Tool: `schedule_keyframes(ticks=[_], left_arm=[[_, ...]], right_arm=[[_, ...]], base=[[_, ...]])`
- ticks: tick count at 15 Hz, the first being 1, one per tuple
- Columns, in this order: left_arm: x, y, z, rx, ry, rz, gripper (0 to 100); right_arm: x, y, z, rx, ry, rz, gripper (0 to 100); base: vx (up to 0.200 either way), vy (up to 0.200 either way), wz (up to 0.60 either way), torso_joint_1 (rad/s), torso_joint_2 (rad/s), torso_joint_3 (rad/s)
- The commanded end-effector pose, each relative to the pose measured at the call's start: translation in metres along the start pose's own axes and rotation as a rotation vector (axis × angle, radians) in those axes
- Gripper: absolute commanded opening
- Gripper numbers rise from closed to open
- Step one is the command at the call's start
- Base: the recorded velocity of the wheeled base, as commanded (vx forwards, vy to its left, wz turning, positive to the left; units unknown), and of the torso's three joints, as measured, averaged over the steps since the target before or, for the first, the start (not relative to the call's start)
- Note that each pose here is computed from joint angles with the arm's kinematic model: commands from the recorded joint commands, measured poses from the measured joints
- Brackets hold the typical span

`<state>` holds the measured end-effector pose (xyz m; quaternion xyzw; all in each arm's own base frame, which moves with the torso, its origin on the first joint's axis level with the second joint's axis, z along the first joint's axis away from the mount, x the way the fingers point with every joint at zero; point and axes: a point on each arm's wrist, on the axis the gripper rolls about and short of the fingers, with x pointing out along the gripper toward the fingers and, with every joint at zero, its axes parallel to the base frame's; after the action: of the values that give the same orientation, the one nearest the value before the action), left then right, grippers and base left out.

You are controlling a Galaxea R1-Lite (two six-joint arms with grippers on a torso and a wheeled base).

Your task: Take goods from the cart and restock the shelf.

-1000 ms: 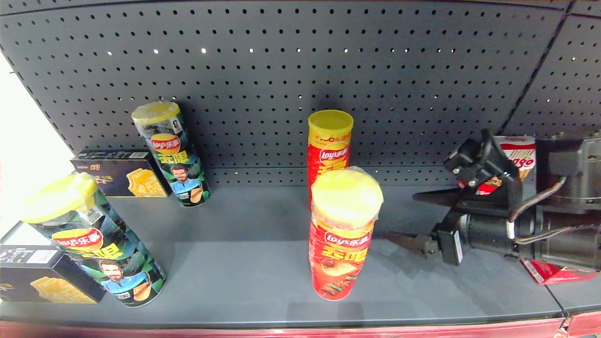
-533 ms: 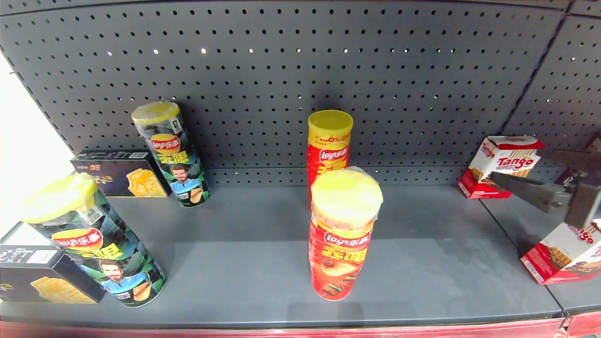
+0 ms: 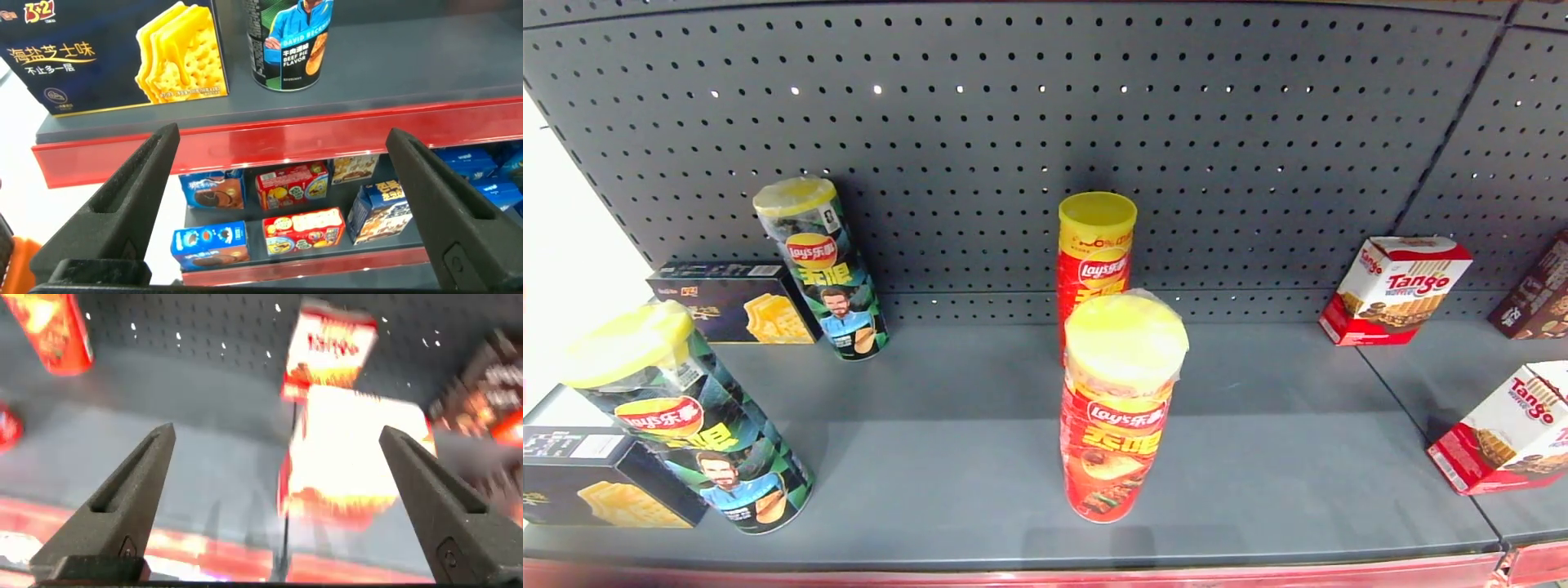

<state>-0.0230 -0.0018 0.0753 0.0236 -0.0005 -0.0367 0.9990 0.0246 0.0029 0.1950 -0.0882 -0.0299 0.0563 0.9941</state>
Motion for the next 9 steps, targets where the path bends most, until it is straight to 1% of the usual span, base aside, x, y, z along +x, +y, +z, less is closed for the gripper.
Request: schedule_keyframes(ticks=[1, 3, 4, 5, 6, 7, 9], left_arm=[[0.000, 0.000, 0.000, 0.005, 0.002, 0.000, 100], [0.000, 0.000, 0.000, 0.008, 0.002, -0.002, 100], [0.000, 0.000, 0.000, 0.008, 0.002, -0.002, 100], [0.000, 0.000, 0.000, 0.008, 0.002, -0.002, 100], [0.000, 0.000, 0.000, 0.008, 0.002, -0.002, 100], [0.000, 0.000, 0.000, 0.008, 0.002, -0.002, 100], [0.000, 0.000, 0.000, 0.008, 0.002, -0.002, 100]], right_arm=[[-0.042, 0.008, -0.042, 0.039, -0.056, -0.024, 100], [-0.053, 0.013, -0.072, 0.147, -0.060, -0.008, 100], [-0.051, 0.014, -0.079, 0.163, -0.046, -0.013, 100], [-0.046, 0.016, -0.089, 0.168, -0.066, -0.032, 100], [-0.045, 0.017, -0.098, 0.165, -0.015, -0.029, 100], [-0.045, 0.019, -0.106, 0.164, 0.069, -0.021, 100], [-0.046, 0.021, -0.114, 0.118, 0.142, 0.007, 100]], base=[[0.000, 0.000, 0.00, 0.000, 0.00, 0.000], [0.000, 0.000, 0.00, 0.000, 0.00, 0.000], [0.000, 0.000, 0.00, 0.000, 0.00, 0.000], [0.000, 0.000, 0.00, 0.000, 0.00, 0.000], [0.000, 0.000, 0.00, 0.000, 0.00, 0.000], [0.000, 0.000, 0.00, 0.000, 0.00, 0.000], [0.000, 0.000, 0.00, 0.000, 0.00, 0.000]])
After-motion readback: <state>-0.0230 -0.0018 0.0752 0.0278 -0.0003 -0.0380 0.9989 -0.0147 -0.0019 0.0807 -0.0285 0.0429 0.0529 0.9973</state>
